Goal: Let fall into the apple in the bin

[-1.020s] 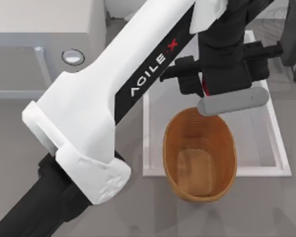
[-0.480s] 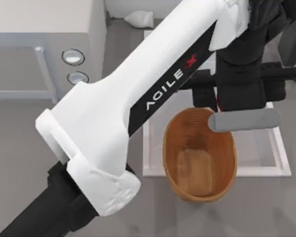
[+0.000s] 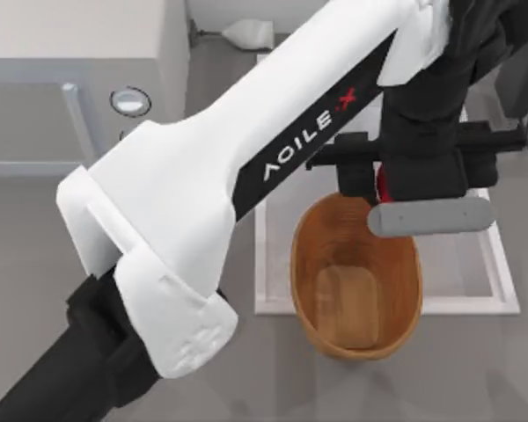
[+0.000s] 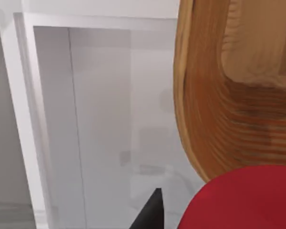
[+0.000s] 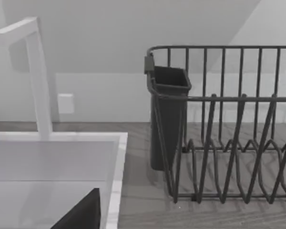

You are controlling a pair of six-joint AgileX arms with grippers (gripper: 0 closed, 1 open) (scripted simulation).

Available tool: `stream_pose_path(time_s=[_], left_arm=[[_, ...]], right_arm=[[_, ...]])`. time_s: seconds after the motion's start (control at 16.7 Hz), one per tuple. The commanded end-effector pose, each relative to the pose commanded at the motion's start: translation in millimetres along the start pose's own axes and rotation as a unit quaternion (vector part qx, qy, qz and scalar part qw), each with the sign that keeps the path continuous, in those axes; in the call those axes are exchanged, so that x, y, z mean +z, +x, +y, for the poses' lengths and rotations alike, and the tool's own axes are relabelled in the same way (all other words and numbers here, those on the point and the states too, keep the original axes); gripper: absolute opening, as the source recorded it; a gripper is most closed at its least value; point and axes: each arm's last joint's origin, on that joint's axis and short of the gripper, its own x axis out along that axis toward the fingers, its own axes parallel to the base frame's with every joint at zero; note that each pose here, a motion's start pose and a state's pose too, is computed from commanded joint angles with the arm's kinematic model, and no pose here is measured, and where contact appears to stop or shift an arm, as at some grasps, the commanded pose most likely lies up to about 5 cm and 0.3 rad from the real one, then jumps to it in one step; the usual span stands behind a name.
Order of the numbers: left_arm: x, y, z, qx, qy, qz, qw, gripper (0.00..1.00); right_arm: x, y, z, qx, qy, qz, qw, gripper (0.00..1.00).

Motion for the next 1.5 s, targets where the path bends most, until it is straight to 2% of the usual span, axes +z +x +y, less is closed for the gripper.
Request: stream_pose_path(time_s=[0.54, 1.5], left_arm=[[2.2, 31.8, -5.4, -0.052, -0.001, -0.038, 0.998, 0.00], [23.6, 54.7, -22.6, -0.075, 0.017, -0.059, 0.995, 0.00]], right_arm=[[0.0, 0.0, 0.0, 0.000, 0.000, 0.000, 1.000, 1.00], [0.0, 0.0, 0.0, 0.000, 0.000, 0.000, 1.000, 1.00]])
